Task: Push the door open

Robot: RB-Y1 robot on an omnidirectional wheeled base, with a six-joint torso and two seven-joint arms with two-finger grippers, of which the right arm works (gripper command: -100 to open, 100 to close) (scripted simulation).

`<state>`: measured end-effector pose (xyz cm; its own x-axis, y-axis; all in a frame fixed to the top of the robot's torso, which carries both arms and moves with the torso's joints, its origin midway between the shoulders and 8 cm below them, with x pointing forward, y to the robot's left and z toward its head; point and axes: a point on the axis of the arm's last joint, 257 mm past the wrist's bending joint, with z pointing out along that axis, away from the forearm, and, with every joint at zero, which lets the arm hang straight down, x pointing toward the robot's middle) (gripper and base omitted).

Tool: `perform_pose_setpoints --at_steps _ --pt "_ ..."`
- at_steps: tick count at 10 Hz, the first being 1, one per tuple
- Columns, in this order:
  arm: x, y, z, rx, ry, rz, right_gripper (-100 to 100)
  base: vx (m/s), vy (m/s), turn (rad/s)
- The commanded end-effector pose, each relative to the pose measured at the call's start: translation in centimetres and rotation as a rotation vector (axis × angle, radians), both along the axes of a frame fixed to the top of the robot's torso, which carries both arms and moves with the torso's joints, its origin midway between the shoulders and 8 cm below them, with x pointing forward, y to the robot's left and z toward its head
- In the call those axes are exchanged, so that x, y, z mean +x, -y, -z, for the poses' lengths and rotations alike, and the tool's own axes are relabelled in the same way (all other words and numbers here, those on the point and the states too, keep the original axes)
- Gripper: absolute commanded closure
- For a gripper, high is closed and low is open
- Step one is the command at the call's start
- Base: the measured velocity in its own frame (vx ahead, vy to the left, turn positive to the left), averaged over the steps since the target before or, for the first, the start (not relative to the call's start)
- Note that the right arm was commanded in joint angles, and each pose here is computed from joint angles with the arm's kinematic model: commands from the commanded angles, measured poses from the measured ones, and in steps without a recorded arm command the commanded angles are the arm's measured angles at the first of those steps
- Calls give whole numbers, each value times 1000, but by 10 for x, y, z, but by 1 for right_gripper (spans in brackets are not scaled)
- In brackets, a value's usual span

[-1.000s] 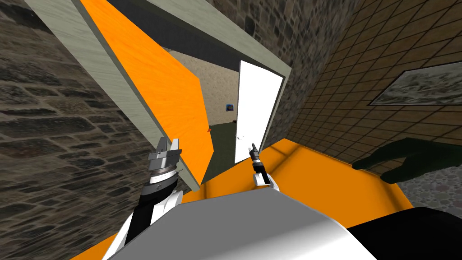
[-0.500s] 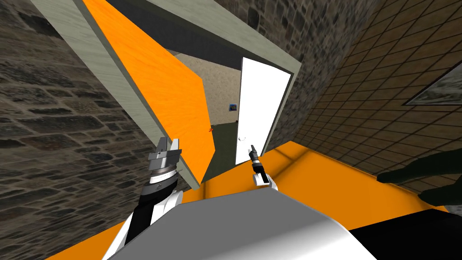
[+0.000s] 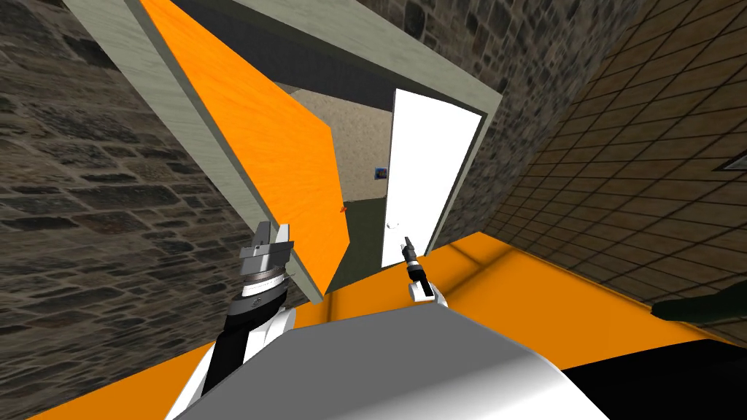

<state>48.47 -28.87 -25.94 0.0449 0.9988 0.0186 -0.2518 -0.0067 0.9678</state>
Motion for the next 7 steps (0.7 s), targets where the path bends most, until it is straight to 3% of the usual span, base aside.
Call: perform_pose_setpoints --at_steps 1,3,4,7 --pt "3 2 8 -1 -10 -1 -100 22 -103 167" --pt "3 4 24 -1 -40 1 -100 27 -84 75" --pt "3 4 24 -1 -40 1 -100 21 -60 70" --pt "4 6 40 -1 -69 1 -100 24 -84 117"
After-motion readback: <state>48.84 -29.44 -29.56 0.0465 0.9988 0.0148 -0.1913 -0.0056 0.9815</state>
